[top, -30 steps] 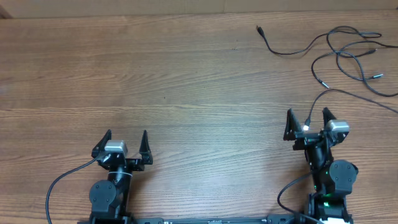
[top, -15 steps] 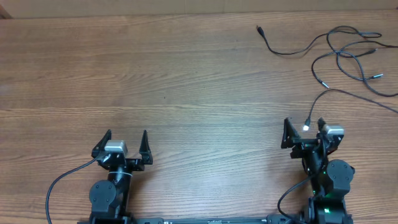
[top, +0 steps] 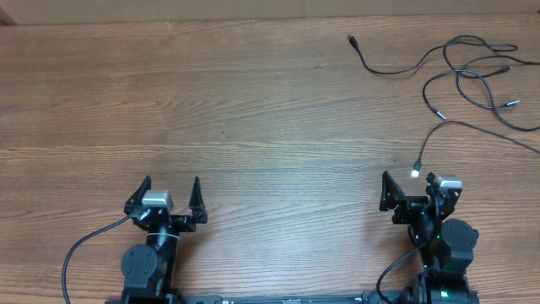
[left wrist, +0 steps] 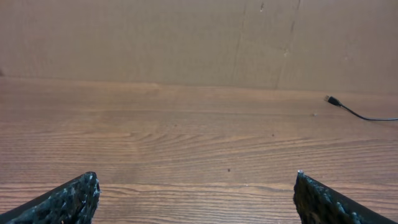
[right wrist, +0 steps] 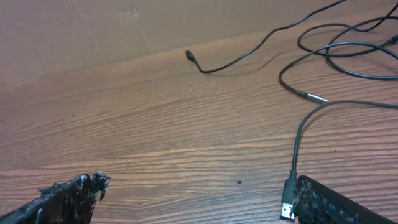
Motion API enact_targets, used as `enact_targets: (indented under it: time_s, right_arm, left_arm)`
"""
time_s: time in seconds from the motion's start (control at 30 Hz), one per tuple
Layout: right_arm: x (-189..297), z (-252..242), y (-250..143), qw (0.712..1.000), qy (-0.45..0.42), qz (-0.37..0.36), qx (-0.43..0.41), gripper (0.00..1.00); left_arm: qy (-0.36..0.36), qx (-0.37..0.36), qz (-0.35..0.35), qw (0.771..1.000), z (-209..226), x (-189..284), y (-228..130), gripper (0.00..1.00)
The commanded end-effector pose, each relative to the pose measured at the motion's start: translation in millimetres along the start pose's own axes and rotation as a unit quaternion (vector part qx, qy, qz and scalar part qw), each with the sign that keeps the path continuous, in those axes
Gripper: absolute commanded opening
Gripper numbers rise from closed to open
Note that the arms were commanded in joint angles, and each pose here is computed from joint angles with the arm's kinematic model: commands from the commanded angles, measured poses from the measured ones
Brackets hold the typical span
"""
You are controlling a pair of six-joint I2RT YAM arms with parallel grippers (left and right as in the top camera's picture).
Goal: Untangle cables
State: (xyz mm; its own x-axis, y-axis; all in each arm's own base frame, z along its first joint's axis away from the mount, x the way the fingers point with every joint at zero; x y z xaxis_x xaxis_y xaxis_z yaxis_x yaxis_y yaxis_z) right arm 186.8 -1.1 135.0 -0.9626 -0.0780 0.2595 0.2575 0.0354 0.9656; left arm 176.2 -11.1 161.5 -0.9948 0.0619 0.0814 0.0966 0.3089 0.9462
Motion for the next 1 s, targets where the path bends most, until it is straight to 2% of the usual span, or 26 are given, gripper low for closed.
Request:
enact_targets:
  time_s: [0.0, 0.17, 0.57, 0.97]
  right_arm:
    - [0.4, 0.1, -1.7, 1.0, -0.002, -0.004, -0.002, 1.0]
    - [3.1, 1.1, 4.6, 1.0, 0.001, -0.024, 0.001, 1.0]
    - [20.7, 2.2, 35.0, 0.992, -0.004, -0.127, 0.018, 1.0]
    - [20.5, 2.3, 34.9, 0.992, -0.003, -0.127, 0.018, 1.0]
  left_arm:
    - [0.006, -0.015, -0.004, 1.0, 1.9, 0.2, 0.4, 1.0]
    - [0.006, -0.014, -0.004, 1.0, 1.9, 0.2, 0.4, 1.0]
    - [0.006, -0.014, -0.004, 1.0, 2.0, 0.2, 0.4, 1.0]
    - [0.006, -0.015, -0.004, 1.0, 1.9, 0.2, 0.4, 1.0]
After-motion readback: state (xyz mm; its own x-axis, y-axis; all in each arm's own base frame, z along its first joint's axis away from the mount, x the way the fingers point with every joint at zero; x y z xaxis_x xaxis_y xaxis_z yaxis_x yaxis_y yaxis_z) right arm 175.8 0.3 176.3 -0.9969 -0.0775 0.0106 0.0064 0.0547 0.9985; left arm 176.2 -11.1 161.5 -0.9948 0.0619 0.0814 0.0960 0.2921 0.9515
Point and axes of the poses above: each gripper's point midway between its finger pads, its own x axis back along the fingers, its own z axis along the line the jaws close on, y = z × x, the point moved 7 cm from there along x, back along the fingers, and after that the axes turned 13 degrees about x, right-handed, at the moved point
